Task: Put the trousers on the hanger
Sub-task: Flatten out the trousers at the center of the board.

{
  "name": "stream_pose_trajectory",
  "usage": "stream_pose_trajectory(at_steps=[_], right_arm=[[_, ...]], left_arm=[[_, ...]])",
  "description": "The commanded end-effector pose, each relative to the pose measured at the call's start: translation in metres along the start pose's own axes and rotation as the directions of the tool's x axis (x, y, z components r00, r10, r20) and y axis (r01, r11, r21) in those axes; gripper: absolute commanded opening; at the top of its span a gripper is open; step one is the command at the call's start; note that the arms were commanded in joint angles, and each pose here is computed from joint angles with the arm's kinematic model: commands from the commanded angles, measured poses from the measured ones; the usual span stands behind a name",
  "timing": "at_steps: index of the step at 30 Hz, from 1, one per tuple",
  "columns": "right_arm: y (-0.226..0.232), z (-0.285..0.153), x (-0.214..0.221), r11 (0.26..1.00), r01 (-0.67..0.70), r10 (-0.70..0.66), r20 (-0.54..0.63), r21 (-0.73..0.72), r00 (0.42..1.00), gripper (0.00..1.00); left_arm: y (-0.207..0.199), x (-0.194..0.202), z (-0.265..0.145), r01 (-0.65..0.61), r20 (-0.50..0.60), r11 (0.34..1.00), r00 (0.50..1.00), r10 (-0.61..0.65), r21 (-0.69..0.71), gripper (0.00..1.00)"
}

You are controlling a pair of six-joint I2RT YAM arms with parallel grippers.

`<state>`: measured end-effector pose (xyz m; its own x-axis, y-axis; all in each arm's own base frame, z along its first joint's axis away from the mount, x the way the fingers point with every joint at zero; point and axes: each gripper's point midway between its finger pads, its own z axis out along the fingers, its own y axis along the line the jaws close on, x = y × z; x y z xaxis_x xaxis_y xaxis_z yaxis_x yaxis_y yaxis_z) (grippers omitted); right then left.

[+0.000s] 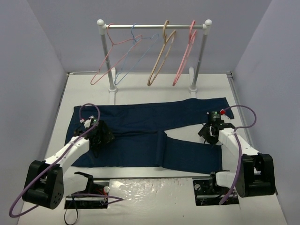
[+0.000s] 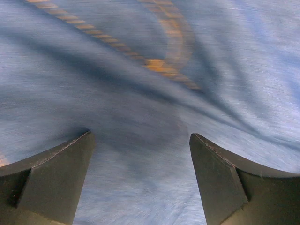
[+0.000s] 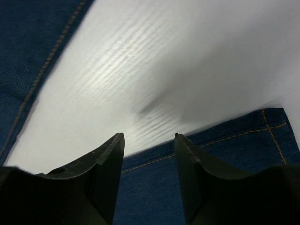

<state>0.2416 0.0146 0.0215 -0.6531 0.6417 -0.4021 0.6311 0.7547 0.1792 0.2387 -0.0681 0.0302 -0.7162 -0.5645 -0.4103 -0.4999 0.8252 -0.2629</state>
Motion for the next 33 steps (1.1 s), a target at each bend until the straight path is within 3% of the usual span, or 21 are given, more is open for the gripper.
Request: stream_pose_trajectory(at_steps=[1,5,8,11,18,22,33], right_arm=[[0.025,-0.023,-0.016,0.992,0.115,-0.112,0.061,-0.051,0.992,0.44],[0.025,-0.033,0.014,0.989,0.139,-0.138,0.026,-0.054,0.990,0.46],[0.010,-0.032,0.041,0.995,0.090,-0.091,-0.038,-0.047,0.995,0.57],[-0.003,-0.027,0.062,0.995,0.093,-0.095,-0.107,-0.021,0.990,0.59],[0.013,-0.006,0.087,0.998,0.021,-0.035,-0.225,-0.065,0.974,0.63],[0.013,0.005,0.063,0.999,-0.023,0.019,-0.153,-0.026,0.988,0.63],[-0.051,0.036,-0.054,0.961,-0.238,0.234,0.046,0.139,0.971,0.62]], left_arm=[[0.036,-0.011,-0.020,-0.010,0.057,0.993,0.998,0.017,-0.118,0.81],[0.018,-0.033,-0.042,-0.034,0.130,0.999,0.991,0.039,-0.034,0.81],[-0.006,-0.050,-0.062,-0.129,0.170,0.990,0.979,0.116,0.064,0.82],[-0.019,-0.061,-0.083,-0.233,0.204,0.966,0.957,0.208,0.108,0.82],[-0.023,-0.078,-0.104,-0.374,0.323,0.920,0.890,0.321,0.114,0.82],[-0.020,-0.081,-0.110,-0.409,0.345,0.907,0.869,0.354,0.101,0.82],[-0.013,-0.083,-0.107,-0.390,0.367,0.918,0.866,0.339,0.074,0.82]])
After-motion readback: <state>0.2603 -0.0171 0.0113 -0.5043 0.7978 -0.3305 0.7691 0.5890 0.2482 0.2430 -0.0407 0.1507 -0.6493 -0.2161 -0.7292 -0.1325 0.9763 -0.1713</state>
